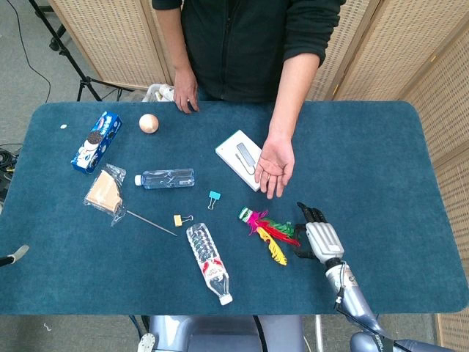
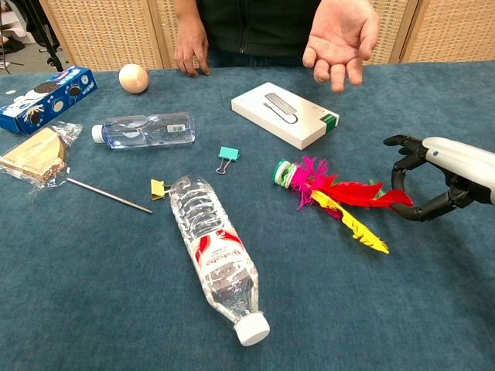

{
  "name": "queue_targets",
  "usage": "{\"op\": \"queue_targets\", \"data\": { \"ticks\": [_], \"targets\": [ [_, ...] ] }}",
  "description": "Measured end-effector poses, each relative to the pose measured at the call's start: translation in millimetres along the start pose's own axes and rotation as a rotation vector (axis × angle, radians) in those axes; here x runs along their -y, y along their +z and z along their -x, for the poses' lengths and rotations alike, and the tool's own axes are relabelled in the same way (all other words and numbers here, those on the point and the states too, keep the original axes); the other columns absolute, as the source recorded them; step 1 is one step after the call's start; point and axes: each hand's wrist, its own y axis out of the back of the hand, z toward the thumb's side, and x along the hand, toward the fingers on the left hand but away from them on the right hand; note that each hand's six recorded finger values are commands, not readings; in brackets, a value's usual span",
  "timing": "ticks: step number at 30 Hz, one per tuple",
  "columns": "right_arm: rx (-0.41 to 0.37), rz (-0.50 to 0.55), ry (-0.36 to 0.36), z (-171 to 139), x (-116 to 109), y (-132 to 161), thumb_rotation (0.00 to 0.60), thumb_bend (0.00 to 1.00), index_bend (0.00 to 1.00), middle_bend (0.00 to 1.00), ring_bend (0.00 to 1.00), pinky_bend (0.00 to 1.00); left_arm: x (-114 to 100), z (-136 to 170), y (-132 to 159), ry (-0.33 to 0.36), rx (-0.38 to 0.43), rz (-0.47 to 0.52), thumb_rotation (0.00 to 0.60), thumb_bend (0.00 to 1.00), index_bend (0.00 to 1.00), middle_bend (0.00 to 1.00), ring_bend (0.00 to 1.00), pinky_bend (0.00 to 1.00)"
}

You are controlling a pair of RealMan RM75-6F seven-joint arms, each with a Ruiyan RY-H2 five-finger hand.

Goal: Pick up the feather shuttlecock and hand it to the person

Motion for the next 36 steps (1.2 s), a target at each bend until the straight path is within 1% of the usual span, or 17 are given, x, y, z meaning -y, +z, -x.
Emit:
{"op": "queue_targets", "data": {
  "ticks": [3,6,8,9,12,15,22,25,31,36],
  "targets": [
    [0.000,0.002,-0.002,-0.8,0.3,0.4,0.600,0.60,0.68,0.00,0.00,0.00,0.1,-0.1,0.0,-0.001,0.000,0.000,0.600,0.00,0.00,0.00,0.00,0.00],
    [-0.007,0.003,-0.007,-3.1,-1.3,1.5,0.600,0.72,0.71,0.00,0.00,0.00,-0.1,-0.2,-0.1,-0.001,-0.001,0.002,0.600,0.00,0.00,0.00,0.00,0.00],
    [-0.015,0.005,-0.022,-5.3,-5.1,3.0,0.600,0.81,0.73,0.01,0.00,0.00,-0.2,-0.3,-0.6,-0.002,-0.002,0.004,0.600,0.00,0.00,0.00,0.00,0.00],
    [-0.019,0.006,-0.032,-6.6,-7.4,3.8,0.600,0.82,0.73,0.01,0.00,0.00,-0.4,-0.3,-0.8,-0.002,-0.002,0.005,0.600,0.00,0.00,0.00,0.00,0.00],
    [-0.040,0.008,-0.062,-12.5,-17.5,7.4,0.600,0.83,0.74,0.01,0.00,0.00,-1.0,-0.1,-0.8,-0.001,-0.001,0.007,0.600,0.00,0.00,0.00,0.00,0.00],
    [-0.063,0.007,-0.101,-21.3,-33.6,10.8,0.600,0.83,0.74,0.01,0.00,0.00,-2.4,0.5,-1.0,0.003,0.000,0.011,0.600,0.00,0.00,0.00,0.00,0.00],
    [-0.138,-0.002,-0.224,-48.8,-86.6,23.0,0.600,0.83,0.74,0.03,0.00,0.00,-4.0,1.7,0.0,0.006,0.006,0.016,0.600,0.00,0.00,0.00,0.00,0.00],
    [-0.166,0.009,-0.260,-57.0,-107.8,30.9,0.600,0.85,0.74,0.03,0.00,0.00,-5.6,2.6,0.3,0.012,0.007,0.019,0.600,0.00,0.00,0.00,0.00,0.00],
    [-0.216,0.005,-0.352,-66.9,-152.7,51.7,0.600,0.85,0.75,0.03,0.00,0.00,-6.8,2.5,-0.2,0.013,0.006,0.023,0.600,0.00,0.00,0.00,0.00,0.00],
    [-0.244,-0.015,-0.415,-68.0,-183.4,75.4,0.600,0.85,0.75,0.03,0.00,0.00,-7.6,3.0,0.0,0.014,0.009,0.026,0.600,0.00,0.00,0.00,0.00,0.00]
  ]
}}
